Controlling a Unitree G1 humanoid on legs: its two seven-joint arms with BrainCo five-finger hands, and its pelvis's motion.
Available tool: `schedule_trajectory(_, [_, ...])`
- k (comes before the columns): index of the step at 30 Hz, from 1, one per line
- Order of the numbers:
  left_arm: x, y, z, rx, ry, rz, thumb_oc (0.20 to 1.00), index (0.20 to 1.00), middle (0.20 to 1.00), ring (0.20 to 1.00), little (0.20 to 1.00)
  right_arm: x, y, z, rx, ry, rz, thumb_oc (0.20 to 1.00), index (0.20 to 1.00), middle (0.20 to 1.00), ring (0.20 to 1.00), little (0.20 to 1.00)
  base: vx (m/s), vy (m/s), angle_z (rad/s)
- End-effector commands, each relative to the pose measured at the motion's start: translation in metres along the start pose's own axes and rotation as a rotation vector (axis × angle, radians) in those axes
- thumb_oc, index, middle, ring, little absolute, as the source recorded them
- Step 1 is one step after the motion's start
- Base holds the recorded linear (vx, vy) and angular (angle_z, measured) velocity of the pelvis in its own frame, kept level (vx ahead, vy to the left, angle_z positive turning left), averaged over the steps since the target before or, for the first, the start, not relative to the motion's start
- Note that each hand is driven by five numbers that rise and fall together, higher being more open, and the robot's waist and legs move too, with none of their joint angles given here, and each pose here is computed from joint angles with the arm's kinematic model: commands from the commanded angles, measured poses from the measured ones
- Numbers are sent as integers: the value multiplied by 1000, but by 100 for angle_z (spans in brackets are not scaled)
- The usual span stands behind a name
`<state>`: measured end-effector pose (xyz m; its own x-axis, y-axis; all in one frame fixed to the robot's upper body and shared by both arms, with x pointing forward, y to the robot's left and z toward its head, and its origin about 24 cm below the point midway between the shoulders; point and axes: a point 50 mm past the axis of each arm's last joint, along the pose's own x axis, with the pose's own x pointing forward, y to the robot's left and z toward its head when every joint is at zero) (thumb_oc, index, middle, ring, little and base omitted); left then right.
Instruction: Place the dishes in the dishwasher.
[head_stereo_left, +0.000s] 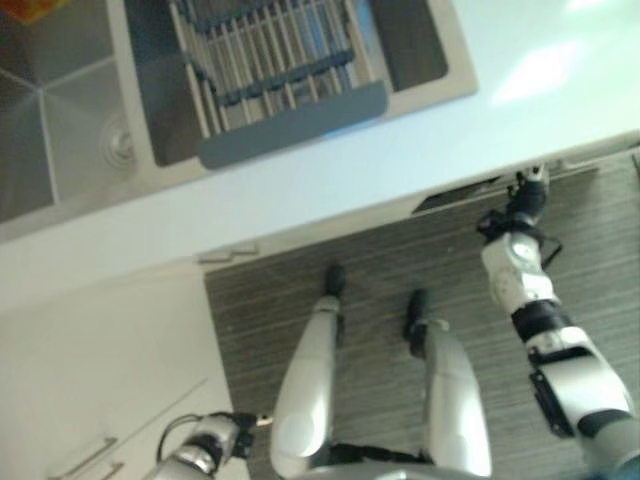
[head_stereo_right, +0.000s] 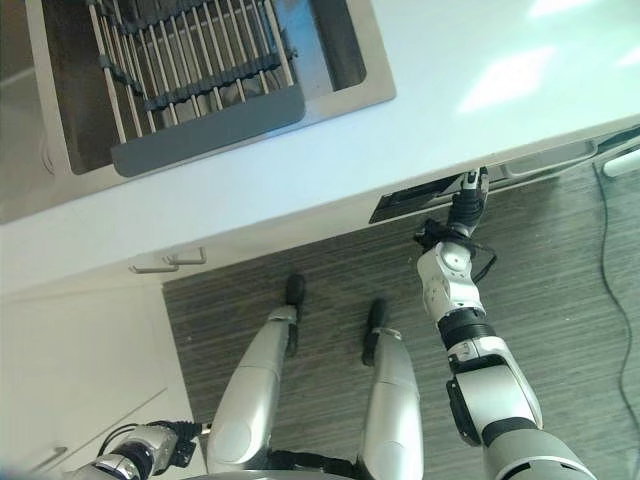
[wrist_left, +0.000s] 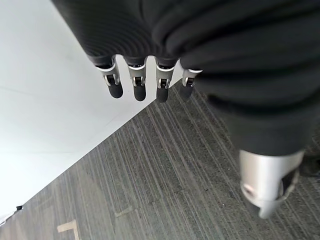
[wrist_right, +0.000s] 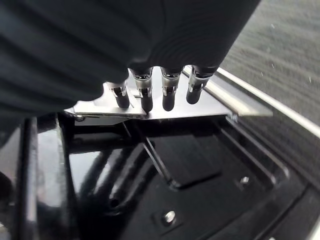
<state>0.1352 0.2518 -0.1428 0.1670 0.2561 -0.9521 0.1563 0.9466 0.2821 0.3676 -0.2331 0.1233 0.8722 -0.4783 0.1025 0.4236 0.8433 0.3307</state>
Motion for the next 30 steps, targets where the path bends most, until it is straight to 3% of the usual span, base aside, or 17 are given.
schedule_trajectory(1, [-2, 28, -11, -30, 85, 81, 1000, 1000, 1000, 1000, 1000, 12, 78, 97, -24, -325, 418, 1000, 1000, 1000, 1000, 1000, 37, -167, 23])
schedule_trajectory(9, [-4, 47, -13, -126, 62, 96, 1000, 1000, 1000, 1000, 1000, 24, 61, 106, 32, -319, 415, 1000, 1000, 1000, 1000, 1000, 33, -142, 10])
schedule_trajectory(13, [-2, 25, -5, -278, -26, -51, 1000, 1000, 1000, 1000, 1000, 14, 49, 56, 79, -183, 406, 1000, 1000, 1000, 1000, 1000, -59, 33, 1])
schedule_trajectory(14, [-1, 9, 4, -317, -112, -104, 1000, 1000, 1000, 1000, 1000, -9, 36, 5, 141, -58, 374, 1000, 1000, 1000, 1000, 1000, 7, 30, 16])
schedule_trajectory(19, [-1, -9, 5, -398, -162, -191, 1000, 1000, 1000, 1000, 1000, -56, 5, -66, 112, 133, 324, 1000, 1000, 1000, 1000, 1000, 77, 87, 9])
schedule_trajectory(20, [0, -17, -1, -417, -158, -219, 1000, 1000, 1000, 1000, 1000, -83, -31, -101, 27, 269, 308, 1000, 1000, 1000, 1000, 1000, 111, 120, 3])
schedule_trajectory(25, [3, -28, -18, -505, -113, -250, 1000, 1000, 1000, 1000, 1000, -138, -100, -149, -59, 522, 209, 1000, 1000, 1000, 1000, 1000, 152, 132, -8])
schedule_trajectory(30, [5, -34, -43, -511, -23, -250, 1000, 1000, 1000, 1000, 1000, -176, -133, -171, -160, 695, 175, 1000, 1000, 1000, 1000, 1000, 161, 83, -15])
